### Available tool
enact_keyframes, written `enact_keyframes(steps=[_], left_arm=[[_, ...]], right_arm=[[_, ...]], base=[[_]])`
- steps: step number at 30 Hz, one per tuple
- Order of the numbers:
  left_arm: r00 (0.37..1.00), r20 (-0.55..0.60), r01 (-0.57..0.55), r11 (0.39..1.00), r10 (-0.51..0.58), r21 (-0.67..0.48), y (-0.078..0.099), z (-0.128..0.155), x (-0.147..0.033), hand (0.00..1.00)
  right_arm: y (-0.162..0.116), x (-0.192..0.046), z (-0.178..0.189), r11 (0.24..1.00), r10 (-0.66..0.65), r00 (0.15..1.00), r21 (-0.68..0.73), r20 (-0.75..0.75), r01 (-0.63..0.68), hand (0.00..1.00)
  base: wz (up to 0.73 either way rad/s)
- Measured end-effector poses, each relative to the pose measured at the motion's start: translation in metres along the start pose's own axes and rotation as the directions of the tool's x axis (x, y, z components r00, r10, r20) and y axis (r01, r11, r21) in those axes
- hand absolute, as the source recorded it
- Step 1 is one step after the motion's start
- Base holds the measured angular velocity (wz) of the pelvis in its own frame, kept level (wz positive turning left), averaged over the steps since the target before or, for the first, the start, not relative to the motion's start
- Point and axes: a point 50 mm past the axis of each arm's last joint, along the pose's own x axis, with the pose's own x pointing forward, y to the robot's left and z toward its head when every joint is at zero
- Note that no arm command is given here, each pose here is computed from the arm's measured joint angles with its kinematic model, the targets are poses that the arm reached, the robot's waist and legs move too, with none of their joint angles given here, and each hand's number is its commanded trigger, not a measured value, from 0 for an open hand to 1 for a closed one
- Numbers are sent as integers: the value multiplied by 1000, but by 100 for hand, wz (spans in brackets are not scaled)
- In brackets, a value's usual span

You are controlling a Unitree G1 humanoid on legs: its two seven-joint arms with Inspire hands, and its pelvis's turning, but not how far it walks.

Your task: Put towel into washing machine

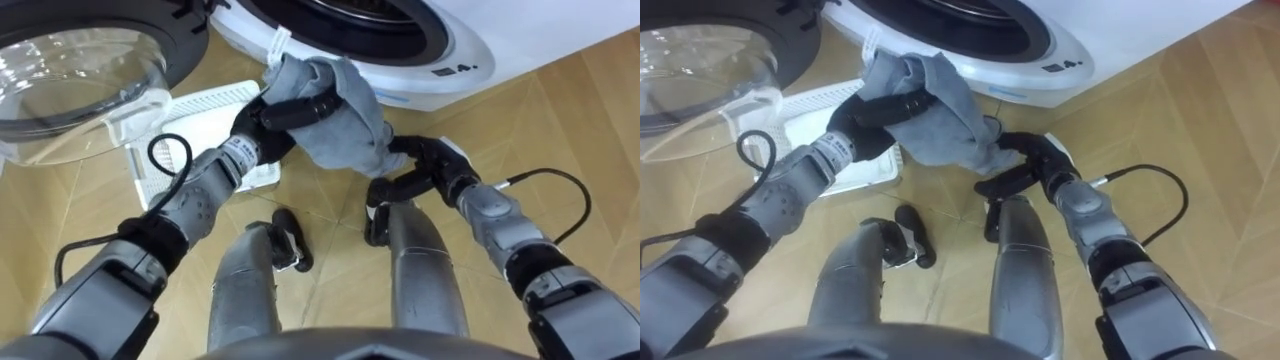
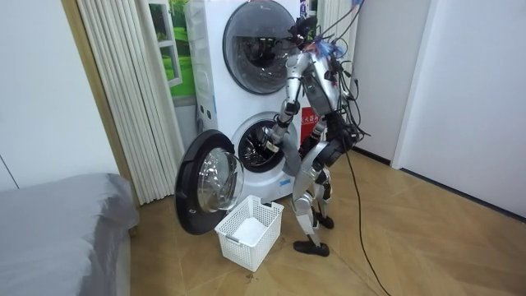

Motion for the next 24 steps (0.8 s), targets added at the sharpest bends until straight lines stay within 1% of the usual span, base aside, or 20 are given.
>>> enact_keyframes(steps=[5, 11, 14, 20, 22, 24], left_arm=[[1000, 1, 18, 999, -18, -27, -4, -2, 2, 100], [999, 19, 42, 997, -41, -66, -11, -2, 6, 100], [997, 57, 56, 987, -48, -150, -16, -1, 10, 100], [992, 102, 96, 961, -72, -259, -32, -5, 19, 100], [990, 129, 102, 941, -64, -321, -35, -5, 21, 100], [989, 138, 101, 934, -56, -343, -38, -3, 24, 100]], right_arm=[[1, 0, -2, 999, 5, 1000, -37, -10, -5, 0], [5, 0, -5, 1000, 5, 1000, 4, -14, -4, 0], [12, 2, -1, 999, 14, 1000, 42, 1, -14, 0], [15, 3, 0, 991, 7, 1000, 132, 12, -8, 0], [18, 4, 2, 988, -12, 1000, 151, 16, 9, 0], [19, 5, 3, 987, -31, 999, 160, 17, 28, 0]], base=[[0], [0], [2], [0], [0], [-2]])
